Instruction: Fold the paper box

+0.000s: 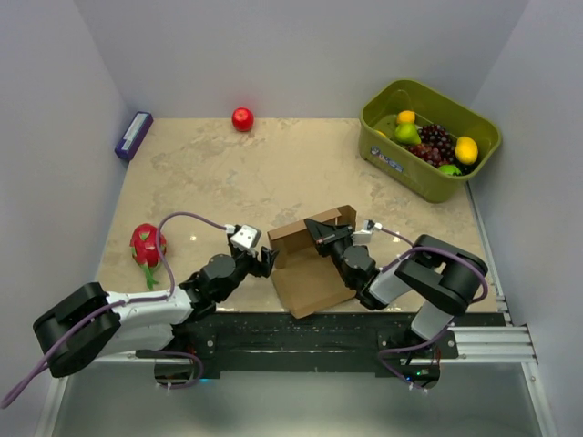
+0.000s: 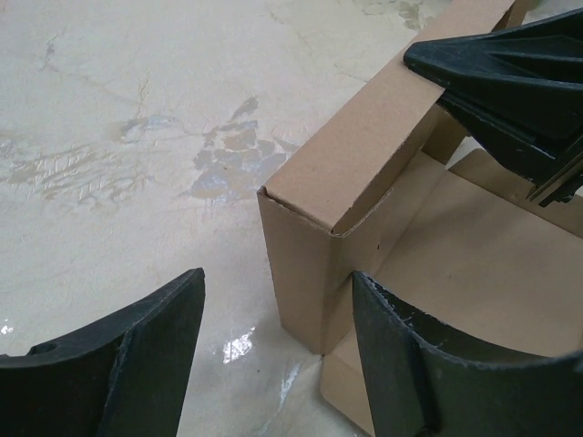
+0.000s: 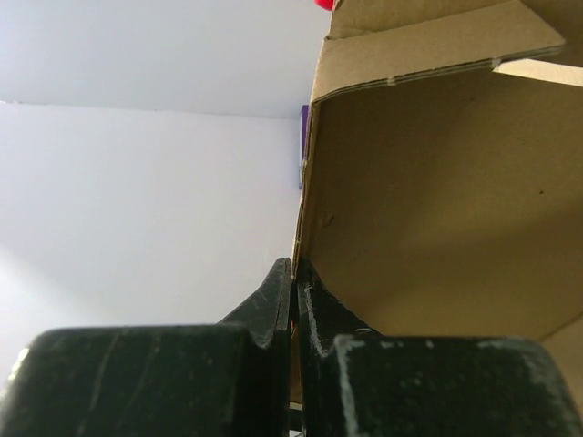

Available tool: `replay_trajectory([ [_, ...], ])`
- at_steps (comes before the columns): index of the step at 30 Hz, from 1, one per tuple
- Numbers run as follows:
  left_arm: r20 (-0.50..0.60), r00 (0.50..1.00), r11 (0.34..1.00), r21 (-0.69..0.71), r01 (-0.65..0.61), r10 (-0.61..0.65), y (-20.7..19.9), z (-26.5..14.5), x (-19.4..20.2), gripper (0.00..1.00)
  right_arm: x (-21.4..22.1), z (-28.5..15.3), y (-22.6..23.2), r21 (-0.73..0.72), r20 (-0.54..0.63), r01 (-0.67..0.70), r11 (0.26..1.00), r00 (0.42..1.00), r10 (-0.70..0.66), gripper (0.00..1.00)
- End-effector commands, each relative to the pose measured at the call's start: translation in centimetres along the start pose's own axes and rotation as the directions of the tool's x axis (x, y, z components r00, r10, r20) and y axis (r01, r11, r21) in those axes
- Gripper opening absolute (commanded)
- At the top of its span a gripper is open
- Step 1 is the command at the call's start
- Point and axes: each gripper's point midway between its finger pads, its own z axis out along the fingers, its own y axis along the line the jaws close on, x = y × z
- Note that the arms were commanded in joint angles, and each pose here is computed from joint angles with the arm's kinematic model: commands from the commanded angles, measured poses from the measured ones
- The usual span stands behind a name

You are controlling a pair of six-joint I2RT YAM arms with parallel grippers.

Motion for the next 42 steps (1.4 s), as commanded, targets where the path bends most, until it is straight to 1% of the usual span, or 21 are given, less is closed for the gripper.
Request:
replay_trajectory([
  [1, 0.055, 0.998, 0.999, -0.039, -0.003, 0.005, 0.6, 0.4, -1.8, 0.70, -0.2, -0.8, 4.5, -0.200, -0.010, -0.068, 0.978, 0.998, 0.067, 0.00],
  [7, 0.048, 0.999, 0.999, -0.044, 0.022, -0.020, 0.8, 0.5, -1.1, 0.71, -0.3, -1.0, 3.8, -0.184, -0.008, -0.064, 0.981, 0.998, 0.063, 0.00],
  [11, 0.076, 0.995, 0.997, -0.050, 0.061, -0.058, 0.9, 0.3, -1.4, 0.75, -0.5, -1.2, 3.5, -0.178, -0.007, -0.063, 0.982, 0.998, 0.063, 0.00],
  [15, 0.084, 0.992, 0.993, -0.071, 0.098, -0.092, 1.2, 0.4, -1.2, 0.77, -0.3, -1.2, 3.4, -0.178, -0.013, -0.064, 0.982, 0.998, 0.063, 0.00],
  [21, 0.095, 0.991, 0.990, -0.094, 0.104, -0.095, 1.5, 1.0, -0.9, 0.76, -0.2, -1.2, 3.6, -0.182, -0.019, -0.065, 0.981, 0.998, 0.062, 0.00],
  [26, 0.087, 0.994, 0.985, -0.148, 0.084, -0.072, 2.3, 1.3, -0.4, 0.68, -0.3, -1.3, 3.5, -0.179, -0.015, -0.067, 0.982, 0.998, 0.065, 0.00],
  [31, 0.047, 0.998, 0.980, -0.193, 0.044, -0.036, 2.8, 1.6, 0.7, 0.66, -0.3, -1.2, 3.7, -0.179, -0.016, -0.070, 0.981, 0.998, 0.068, 0.00],
  [34, 0.038, 0.999, 0.975, -0.222, 0.025, -0.017, 3.1, 1.9, 0.9, 0.59, -0.2, -1.2, 3.8, -0.178, -0.017, -0.071, 0.982, 0.997, 0.069, 0.00],
  [38, 0.021, 1.000, 0.963, -0.269, -0.006, 0.012, 3.5, 2.3, 1.0, 0.40, -0.1, -1.3, 3.9, -0.171, -0.015, -0.059, 0.984, 0.998, 0.057, 0.00],
  [40, 0.023, 1.000, 0.957, -0.291, -0.011, 0.019, 3.7, 2.5, 0.9, 0.36, -0.3, -1.3, 4.5, -0.180, -0.009, -0.050, 0.982, 0.999, 0.049, 0.00],
  [41, 0.021, 1.000, 0.955, -0.297, -0.013, 0.020, 3.8, 2.6, 0.8, 0.30, -0.1, -1.3, 4.3, -0.167, -0.010, -0.038, 0.985, 0.999, 0.037, 0.00],
  [42, 0.021, 1.000, 0.953, -0.302, -0.013, 0.020, 3.7, 2.8, 0.8, 0.26, -0.2, -1.4, 4.8, -0.175, -0.010, -0.035, 0.984, 0.999, 0.034, 0.00],
])
